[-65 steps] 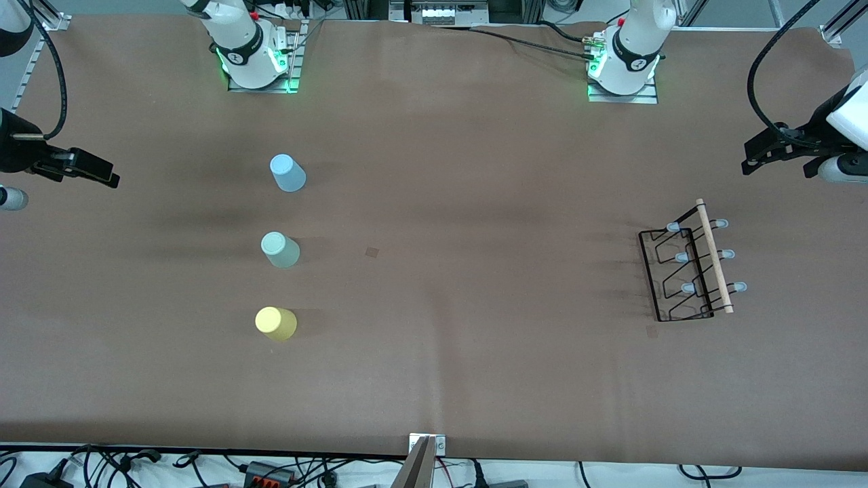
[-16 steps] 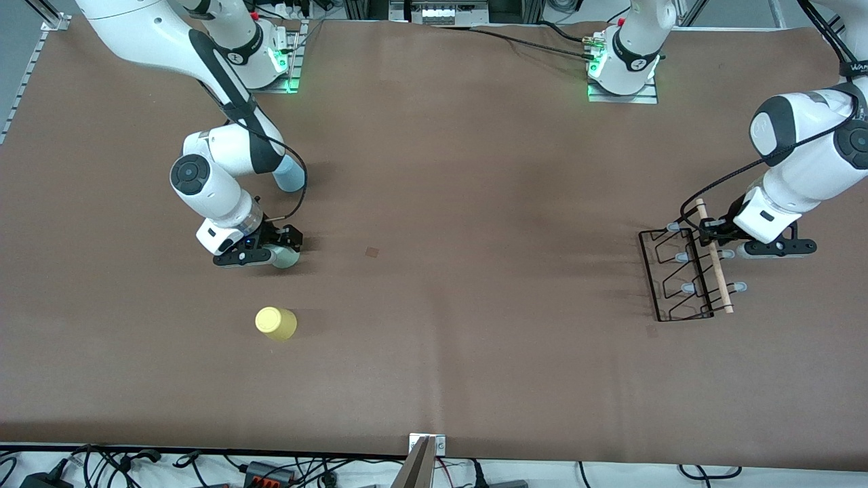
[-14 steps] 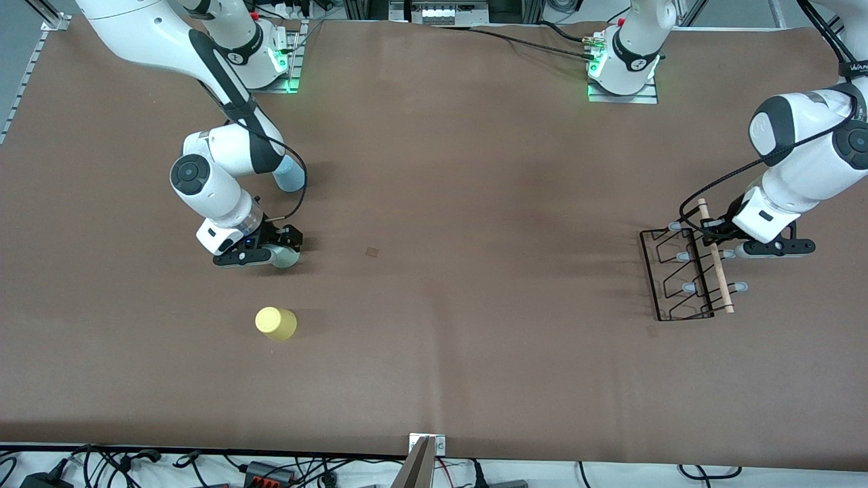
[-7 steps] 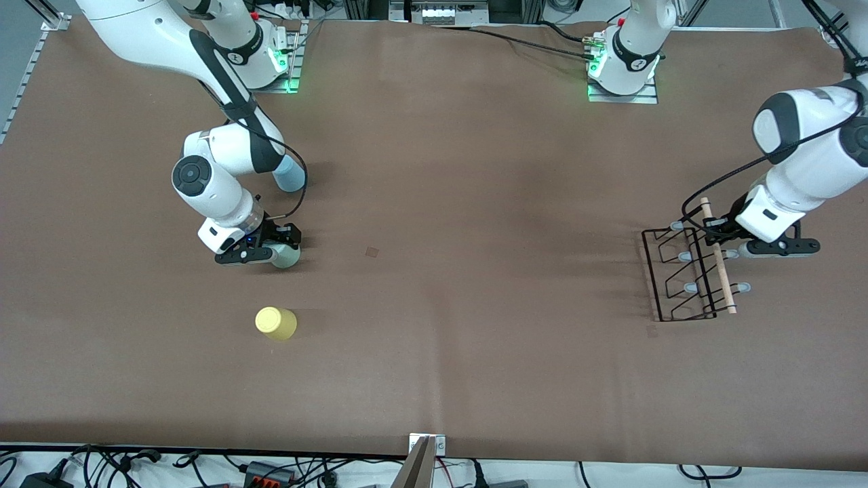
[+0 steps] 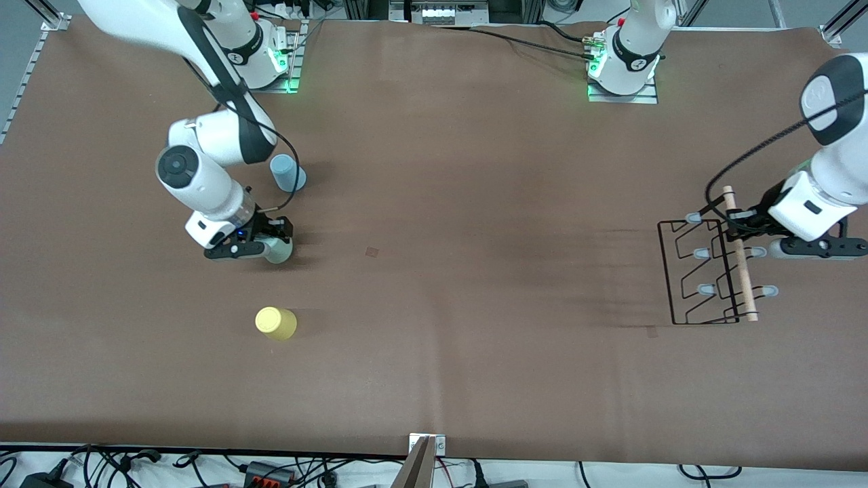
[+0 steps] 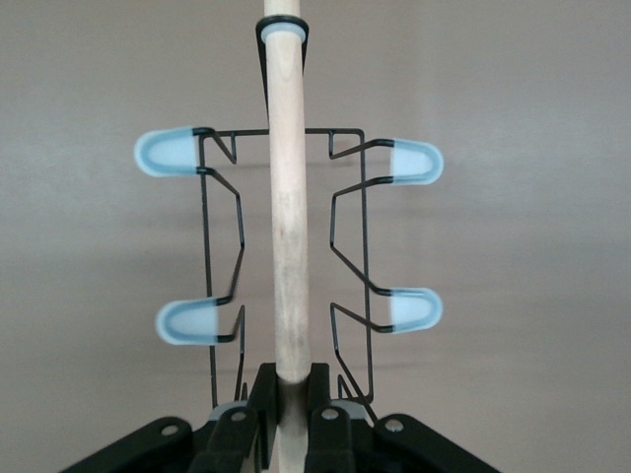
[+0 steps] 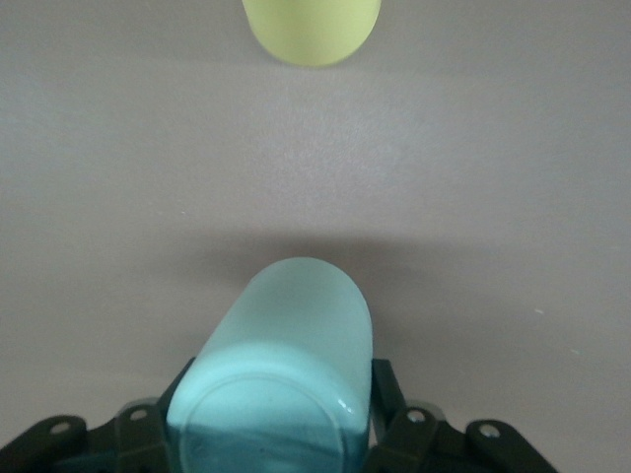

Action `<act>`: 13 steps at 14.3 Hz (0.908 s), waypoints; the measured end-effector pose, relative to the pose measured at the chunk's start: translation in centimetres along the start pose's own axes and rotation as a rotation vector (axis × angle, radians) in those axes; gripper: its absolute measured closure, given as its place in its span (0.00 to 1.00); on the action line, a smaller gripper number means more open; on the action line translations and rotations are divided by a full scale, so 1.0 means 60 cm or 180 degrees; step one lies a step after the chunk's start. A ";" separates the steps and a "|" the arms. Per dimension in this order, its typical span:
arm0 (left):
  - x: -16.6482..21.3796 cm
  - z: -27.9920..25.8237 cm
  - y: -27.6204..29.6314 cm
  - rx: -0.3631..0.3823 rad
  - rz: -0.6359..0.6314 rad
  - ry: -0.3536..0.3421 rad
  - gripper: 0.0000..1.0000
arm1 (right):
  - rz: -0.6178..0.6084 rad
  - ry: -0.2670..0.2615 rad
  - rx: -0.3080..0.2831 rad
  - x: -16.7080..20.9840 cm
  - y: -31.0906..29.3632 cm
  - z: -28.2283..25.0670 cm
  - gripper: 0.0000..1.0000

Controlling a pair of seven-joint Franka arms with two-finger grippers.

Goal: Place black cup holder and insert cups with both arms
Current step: 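Carry the rack with the left gripper to the table middle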

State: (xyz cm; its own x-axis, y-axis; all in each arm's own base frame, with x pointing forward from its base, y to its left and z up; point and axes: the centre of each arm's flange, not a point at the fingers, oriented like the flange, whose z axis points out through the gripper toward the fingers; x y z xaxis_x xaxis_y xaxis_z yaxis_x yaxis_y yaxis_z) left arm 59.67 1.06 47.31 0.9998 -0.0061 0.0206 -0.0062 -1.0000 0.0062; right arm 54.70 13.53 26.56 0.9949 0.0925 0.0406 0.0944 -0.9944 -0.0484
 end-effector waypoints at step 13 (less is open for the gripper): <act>-0.066 0.019 0.562 -0.0092 0.0094 -0.0123 0.84 | -0.0001 -0.0466 -0.0122 0.037 -0.009 -0.295 0.29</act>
State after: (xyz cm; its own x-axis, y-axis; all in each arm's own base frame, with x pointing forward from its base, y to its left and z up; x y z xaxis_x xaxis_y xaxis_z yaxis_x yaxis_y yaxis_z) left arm 55.54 -32.64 46.29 0.9992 -0.0364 -0.0174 -0.0358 -0.9987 0.0352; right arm 56.19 13.36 44.35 0.9897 0.0967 -0.1056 0.0962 -0.9953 -0.0102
